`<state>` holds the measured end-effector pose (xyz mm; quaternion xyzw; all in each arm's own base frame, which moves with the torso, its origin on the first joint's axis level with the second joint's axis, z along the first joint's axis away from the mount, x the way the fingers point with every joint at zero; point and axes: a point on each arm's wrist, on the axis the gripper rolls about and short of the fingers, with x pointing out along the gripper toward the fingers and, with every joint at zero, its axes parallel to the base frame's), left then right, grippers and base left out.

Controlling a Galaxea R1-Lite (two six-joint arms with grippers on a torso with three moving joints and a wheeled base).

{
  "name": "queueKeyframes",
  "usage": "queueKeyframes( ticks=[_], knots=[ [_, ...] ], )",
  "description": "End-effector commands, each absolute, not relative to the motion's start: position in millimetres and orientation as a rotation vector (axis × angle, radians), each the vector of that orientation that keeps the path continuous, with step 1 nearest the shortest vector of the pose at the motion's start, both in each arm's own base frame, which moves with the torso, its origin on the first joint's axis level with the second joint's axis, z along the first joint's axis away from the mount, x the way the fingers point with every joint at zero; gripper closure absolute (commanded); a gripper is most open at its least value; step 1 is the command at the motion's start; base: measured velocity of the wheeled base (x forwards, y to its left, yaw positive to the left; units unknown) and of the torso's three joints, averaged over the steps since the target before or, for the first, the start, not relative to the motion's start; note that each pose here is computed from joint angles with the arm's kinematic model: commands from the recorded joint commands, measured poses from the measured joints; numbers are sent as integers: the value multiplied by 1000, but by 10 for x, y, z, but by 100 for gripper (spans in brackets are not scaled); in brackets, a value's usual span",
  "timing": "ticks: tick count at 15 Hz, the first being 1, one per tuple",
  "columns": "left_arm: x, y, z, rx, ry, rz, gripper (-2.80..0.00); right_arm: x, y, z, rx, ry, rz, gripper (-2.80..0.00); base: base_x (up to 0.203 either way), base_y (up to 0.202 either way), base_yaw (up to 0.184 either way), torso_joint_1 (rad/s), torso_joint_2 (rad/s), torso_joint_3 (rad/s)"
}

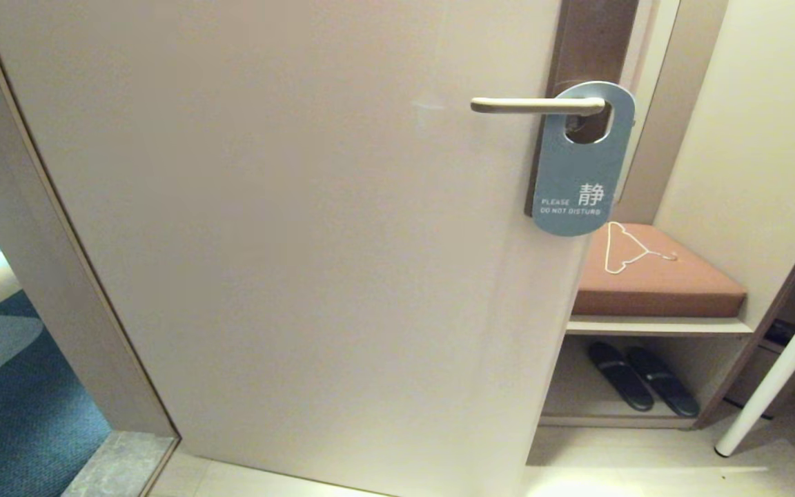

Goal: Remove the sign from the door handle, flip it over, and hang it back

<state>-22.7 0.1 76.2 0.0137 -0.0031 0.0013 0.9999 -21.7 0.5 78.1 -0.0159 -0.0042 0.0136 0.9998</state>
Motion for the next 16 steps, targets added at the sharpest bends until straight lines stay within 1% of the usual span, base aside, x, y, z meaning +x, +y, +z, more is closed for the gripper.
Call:
queueKeyframes(
  ticks=[1, 16],
  knots=[
    [-227, 1, 763, 28, -6, 3, 0, -228, 6, 778, -32, -23, 27, 0, 0, 0, 0, 0, 0, 0],
    [-227, 1, 763, 28, -6, 3, 0, -228, 6, 778, -32, -23, 27, 0, 0, 0, 0, 0, 0, 0]
  ],
)
